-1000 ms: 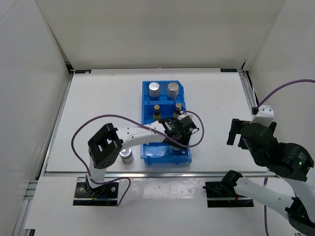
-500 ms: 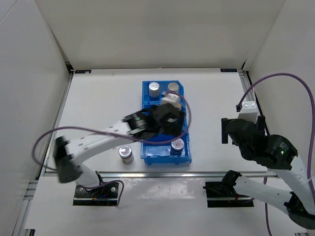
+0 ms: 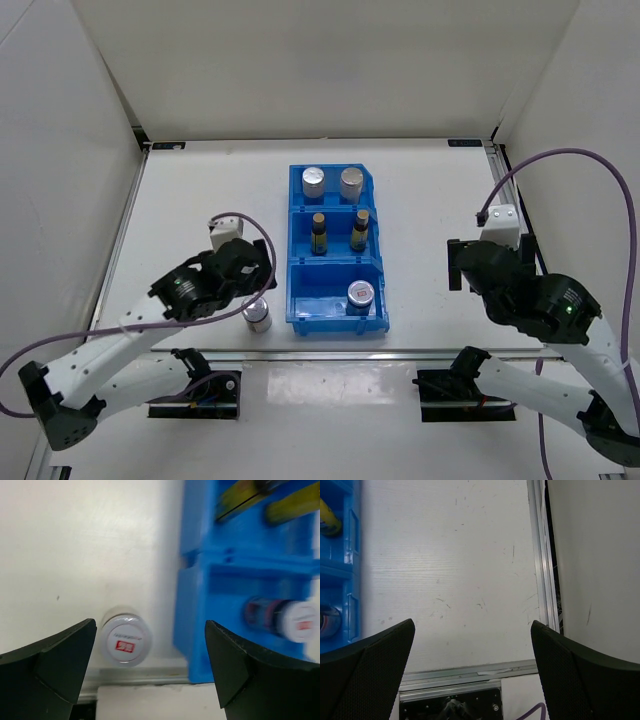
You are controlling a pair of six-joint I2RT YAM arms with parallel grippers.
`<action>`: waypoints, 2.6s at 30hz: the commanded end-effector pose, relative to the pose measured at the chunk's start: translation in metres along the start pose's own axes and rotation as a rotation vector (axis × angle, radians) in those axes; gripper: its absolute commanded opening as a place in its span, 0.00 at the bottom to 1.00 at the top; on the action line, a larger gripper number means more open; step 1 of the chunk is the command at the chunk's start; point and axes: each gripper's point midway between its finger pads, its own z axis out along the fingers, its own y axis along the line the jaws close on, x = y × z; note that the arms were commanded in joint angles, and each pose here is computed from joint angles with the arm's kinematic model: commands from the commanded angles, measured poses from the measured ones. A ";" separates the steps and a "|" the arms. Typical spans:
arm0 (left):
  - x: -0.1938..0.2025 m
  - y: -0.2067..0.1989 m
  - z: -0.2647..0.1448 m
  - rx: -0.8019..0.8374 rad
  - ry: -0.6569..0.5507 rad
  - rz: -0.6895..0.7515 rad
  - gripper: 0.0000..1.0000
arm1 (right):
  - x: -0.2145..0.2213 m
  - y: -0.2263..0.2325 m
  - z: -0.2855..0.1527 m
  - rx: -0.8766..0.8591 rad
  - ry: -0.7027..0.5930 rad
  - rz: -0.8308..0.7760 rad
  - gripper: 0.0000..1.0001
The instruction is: Organize the condiment bottles
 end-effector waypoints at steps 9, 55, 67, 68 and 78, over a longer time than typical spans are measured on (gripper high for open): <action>0.083 0.040 0.045 -0.196 0.326 -0.065 1.00 | -0.009 -0.009 -0.007 -0.013 -0.075 0.061 1.00; 0.052 -0.143 0.069 0.094 0.273 0.243 0.11 | -0.008 -0.013 -0.008 -0.006 -0.080 0.064 1.00; 0.089 -0.127 0.098 0.004 0.347 0.283 0.14 | -0.008 -0.015 -0.009 -0.008 -0.085 0.071 1.00; 0.089 -0.128 0.098 0.002 0.347 0.272 0.18 | -0.008 -0.016 -0.009 0.000 -0.089 0.071 1.00; 0.033 -0.134 0.058 0.061 0.227 0.276 1.00 | -0.008 -0.020 -0.011 -0.005 -0.100 0.087 1.00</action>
